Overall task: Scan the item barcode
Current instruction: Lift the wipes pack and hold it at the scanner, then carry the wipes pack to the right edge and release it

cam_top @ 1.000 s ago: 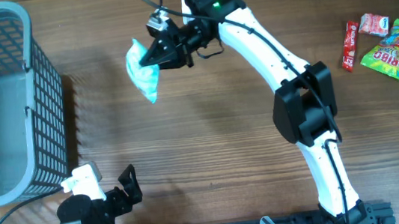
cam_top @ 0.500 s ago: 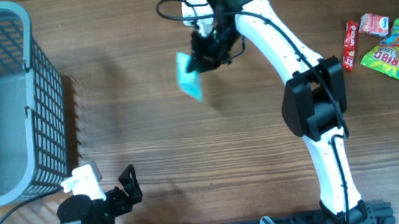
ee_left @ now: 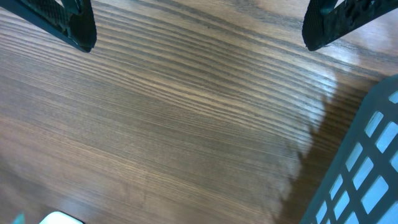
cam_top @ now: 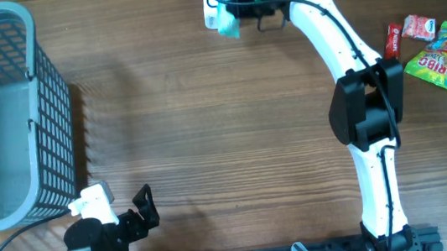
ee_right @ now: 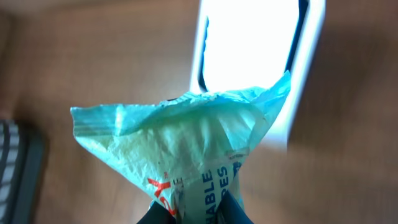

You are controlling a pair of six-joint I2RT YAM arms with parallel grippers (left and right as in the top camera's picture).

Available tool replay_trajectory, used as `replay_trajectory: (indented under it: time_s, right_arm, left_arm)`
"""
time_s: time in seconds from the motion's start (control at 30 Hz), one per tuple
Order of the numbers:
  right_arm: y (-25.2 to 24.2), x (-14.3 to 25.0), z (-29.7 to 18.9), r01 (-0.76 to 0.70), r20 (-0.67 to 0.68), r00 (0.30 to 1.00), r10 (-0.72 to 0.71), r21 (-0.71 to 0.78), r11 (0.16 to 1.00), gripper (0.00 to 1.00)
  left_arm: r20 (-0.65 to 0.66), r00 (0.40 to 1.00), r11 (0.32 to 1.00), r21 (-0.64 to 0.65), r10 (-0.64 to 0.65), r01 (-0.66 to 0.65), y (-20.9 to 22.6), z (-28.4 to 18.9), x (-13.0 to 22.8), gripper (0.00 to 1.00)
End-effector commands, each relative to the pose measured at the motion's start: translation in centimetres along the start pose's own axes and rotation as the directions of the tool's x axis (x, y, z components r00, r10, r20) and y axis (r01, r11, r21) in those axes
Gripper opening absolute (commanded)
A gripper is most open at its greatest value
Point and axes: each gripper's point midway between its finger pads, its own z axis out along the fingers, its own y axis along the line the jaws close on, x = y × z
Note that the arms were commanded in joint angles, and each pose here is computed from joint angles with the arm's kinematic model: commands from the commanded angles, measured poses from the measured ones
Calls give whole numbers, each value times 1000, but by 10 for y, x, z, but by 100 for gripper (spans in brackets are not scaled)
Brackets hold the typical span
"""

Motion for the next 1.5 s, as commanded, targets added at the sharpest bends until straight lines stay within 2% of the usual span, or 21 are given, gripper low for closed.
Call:
replay_trajectory:
  time_s: [0.0, 0.17, 0.4, 0.7, 0.9, 1.1, 1.2, 1.33, 1.47]
  right_arm:
    - [14, -41, -14, 88, 175, 979, -105, 104, 991, 4]
    - [6, -72, -6, 167, 305, 921, -243, 257, 952, 5]
    - [-12, -82, 7, 220, 323, 870, -372, 422, 880, 5]
    - [16, -67, 25, 280, 296, 861, -414, 404, 871, 4]
    - [14, -58, 2, 254, 201, 909, -364, 425, 869, 4]
    - [-19, -35, -91, 45, 106, 988, -114, 504, 863, 4]
    - [-63, 4, -138, -36, -15, 998, 56, 589, 807, 5]
    - [-129, 55, -178, -87, -145, 954, 264, 706, 703, 5]
    - [-197, 94, -221, -165, -110, 882, 457, 837, 521, 5]
  left_arm:
    - [3, 1000, 1000, 13, -11, 11, -2, 0, 0, 100]
    - [3, 1000, 1000, 13, -11, 11, -2, 0, 0, 100]
    - [3, 1000, 1000, 14, -11, 11, -2, 0, 0, 100]
    - [3, 1000, 1000, 14, -11, 11, -2, 0, 0, 100]
    - [3, 1000, 1000, 14, -11, 11, -2, 0, 0, 100]
    - [3, 1000, 1000, 13, -11, 11, -2, 0, 0, 100]
    - [3, 1000, 1000, 13, -11, 11, -2, 0, 0, 100]
    - [3, 1000, 1000, 14, -11, 11, -2, 0, 0, 100]
    - [3, 1000, 1000, 13, -11, 11, -2, 0, 0, 100]
